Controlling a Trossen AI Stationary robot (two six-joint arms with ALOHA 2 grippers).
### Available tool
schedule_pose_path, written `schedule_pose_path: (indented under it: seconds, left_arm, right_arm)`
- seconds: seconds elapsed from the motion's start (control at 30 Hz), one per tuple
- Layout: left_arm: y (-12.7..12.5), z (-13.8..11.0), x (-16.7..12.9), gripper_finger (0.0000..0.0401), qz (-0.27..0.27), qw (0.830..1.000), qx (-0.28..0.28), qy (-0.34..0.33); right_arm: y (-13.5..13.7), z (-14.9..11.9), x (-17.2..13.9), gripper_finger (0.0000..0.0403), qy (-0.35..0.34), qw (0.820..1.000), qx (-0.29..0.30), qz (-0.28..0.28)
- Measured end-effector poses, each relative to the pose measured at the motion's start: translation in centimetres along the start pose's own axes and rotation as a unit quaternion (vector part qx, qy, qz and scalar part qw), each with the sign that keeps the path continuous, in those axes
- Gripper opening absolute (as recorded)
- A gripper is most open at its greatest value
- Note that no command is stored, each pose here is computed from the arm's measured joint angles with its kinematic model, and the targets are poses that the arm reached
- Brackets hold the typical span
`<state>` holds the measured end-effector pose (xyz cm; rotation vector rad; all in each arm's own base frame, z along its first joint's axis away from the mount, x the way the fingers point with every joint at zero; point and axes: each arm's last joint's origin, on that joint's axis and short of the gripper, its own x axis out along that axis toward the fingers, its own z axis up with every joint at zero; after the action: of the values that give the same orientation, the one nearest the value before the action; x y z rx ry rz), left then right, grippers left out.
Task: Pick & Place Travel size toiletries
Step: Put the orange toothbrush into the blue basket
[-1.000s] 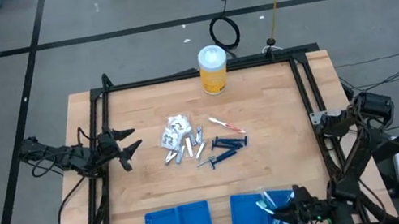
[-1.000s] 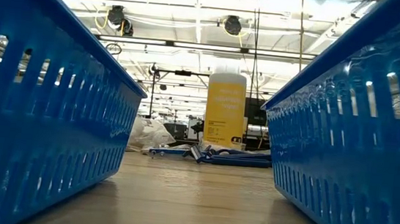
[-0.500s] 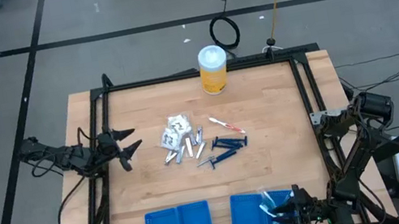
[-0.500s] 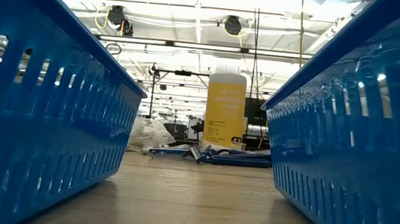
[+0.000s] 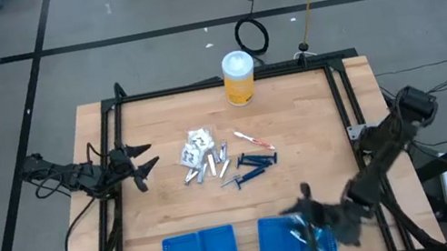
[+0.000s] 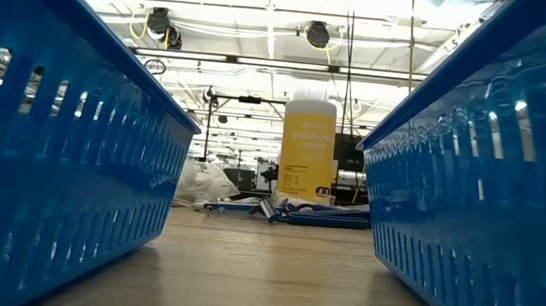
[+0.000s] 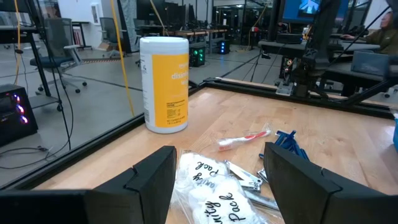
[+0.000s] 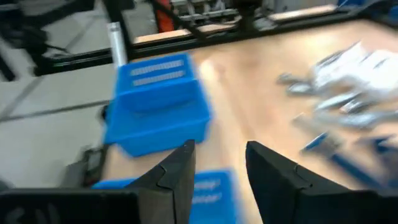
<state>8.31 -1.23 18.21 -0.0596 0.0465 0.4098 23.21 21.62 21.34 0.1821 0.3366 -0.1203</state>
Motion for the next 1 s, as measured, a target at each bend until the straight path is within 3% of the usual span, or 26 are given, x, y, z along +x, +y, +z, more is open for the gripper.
schedule_pose_path:
  seconds: [0.27, 0.43, 0.53, 0.67, 0.83, 1.0]
  left_arm:
    - [0.0, 0.0, 0.0, 0.0239, 0.0, 1.0, 0.0, 0.0]
    - [0.0, 0.0, 0.0, 0.0239, 0.0, 1.0, 0.0, 0.0]
    - [0.0, 0.0, 0.0, 0.0239, 0.0, 1.0, 0.0, 0.0]
    - [0.0, 0.0, 0.0, 0.0239, 0.0, 1.0, 0.0, 0.0]
    - [0.0, 0.0, 0.0, 0.0239, 0.0, 1.0, 0.0, 0.0]
    - [0.0, 0.0, 0.0, 0.0239, 0.0, 1.0, 0.0, 0.0]
  right_arm:
    - [-8.2, 6.5, 3.3, 0.0145, 0.001, 0.996, -0.064, -0.061]
    - [-13.6, 8.5, 5.8, 0.0163, 0.057, 0.995, -0.065, -0.059]
    - [-16.9, 9.8, 6.9, 0.0182, 0.097, 0.986, -0.074, -0.115]
    - [-21.3, 9.3, 7.8, 0.0201, 0.162, 0.969, -0.058, -0.177]
    - [-25.2, 6.7, 9.5, 0.0204, 0.238, 0.954, -0.005, -0.181]
    - [-27.2, 4.4, 10.9, 0.0195, 0.284, 0.939, -0.006, -0.196]
